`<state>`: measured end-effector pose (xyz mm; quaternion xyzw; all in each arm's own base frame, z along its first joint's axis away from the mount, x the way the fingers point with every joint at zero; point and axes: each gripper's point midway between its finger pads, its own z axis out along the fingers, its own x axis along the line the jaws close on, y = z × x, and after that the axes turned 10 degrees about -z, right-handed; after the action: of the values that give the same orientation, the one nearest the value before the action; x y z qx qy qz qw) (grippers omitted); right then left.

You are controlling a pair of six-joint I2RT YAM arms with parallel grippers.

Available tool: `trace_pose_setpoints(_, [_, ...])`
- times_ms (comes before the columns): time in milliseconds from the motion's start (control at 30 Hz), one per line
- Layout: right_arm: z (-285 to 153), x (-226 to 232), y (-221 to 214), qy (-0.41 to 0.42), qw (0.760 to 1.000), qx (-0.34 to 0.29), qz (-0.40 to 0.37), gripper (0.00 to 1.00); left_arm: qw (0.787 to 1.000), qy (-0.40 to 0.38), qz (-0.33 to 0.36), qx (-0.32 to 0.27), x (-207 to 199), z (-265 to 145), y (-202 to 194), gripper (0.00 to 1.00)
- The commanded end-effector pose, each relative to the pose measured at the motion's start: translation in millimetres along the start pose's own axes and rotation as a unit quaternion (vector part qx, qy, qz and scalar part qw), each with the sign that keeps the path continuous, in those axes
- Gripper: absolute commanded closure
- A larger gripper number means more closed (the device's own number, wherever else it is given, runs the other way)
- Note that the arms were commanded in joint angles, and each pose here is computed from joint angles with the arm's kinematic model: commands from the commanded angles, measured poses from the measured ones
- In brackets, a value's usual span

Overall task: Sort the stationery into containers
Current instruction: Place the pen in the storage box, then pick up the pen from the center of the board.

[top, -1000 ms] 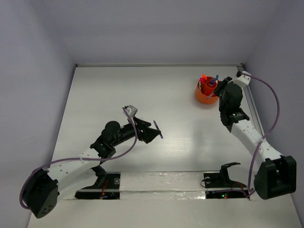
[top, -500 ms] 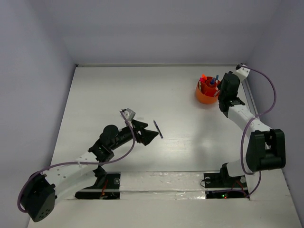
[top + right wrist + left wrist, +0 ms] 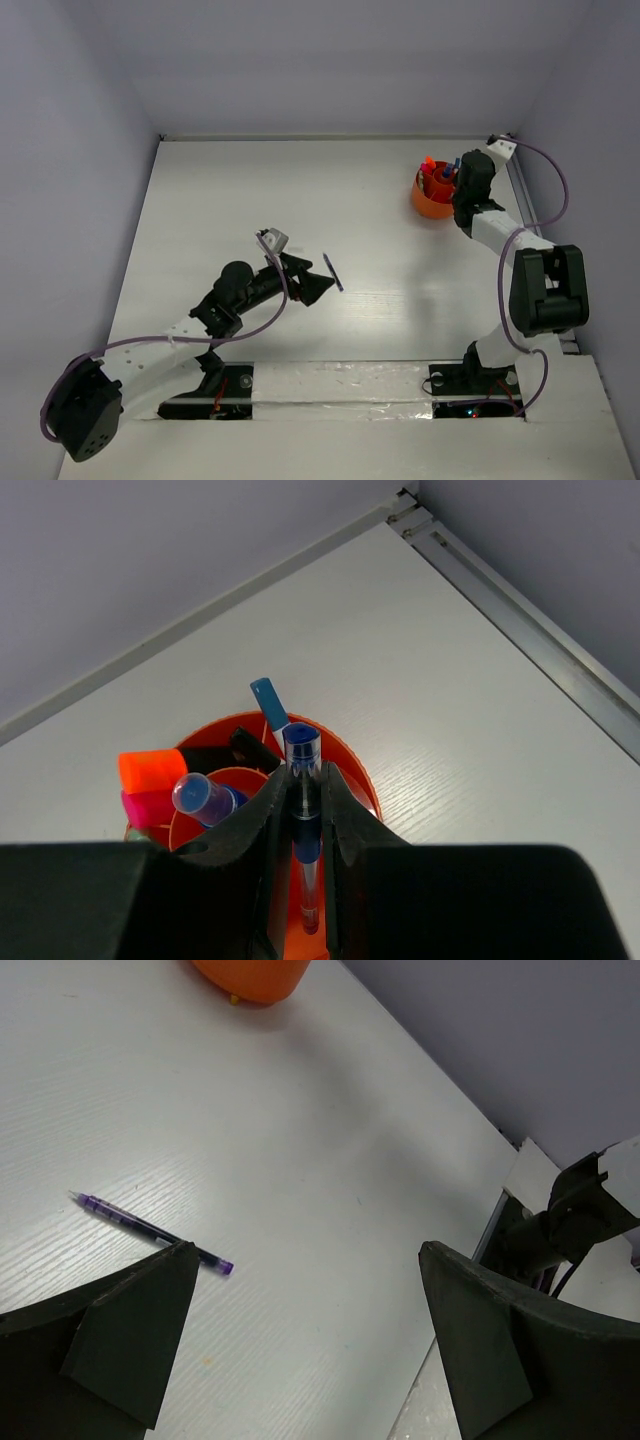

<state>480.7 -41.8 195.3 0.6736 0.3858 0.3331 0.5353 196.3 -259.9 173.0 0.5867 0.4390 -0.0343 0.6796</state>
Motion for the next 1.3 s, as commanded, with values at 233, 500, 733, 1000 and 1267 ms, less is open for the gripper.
trace_pose_setpoints(233, [-2,12,20,0.031,0.999,-0.018,0.037,0.69,1.000,-0.020,0.009,-0.012,-8,6,7,0.10])
trace_pose_setpoints(500, [-17,18,39,0.063,0.997,-0.018,0.041,0.38,1.000,-0.015,0.010,-0.011,-5,7,7,0.10])
trace_pose_setpoints(733, [-77,43,63,0.178,0.982,-0.014,0.059,0.42,1.000,-0.005,0.014,-0.022,-3,5,12,0.10])
trace_pose_setpoints(1000, [-206,143,-39,0.422,0.894,0.148,-0.019,0.52,0.999,0.008,-0.012,-0.050,-1,2,21,0.12])
trace_pose_setpoints(1267, [-288,193,-122,0.532,0.793,0.263,-0.137,0.47,0.991,0.053,-0.028,-0.116,-2,-19,56,0.12])
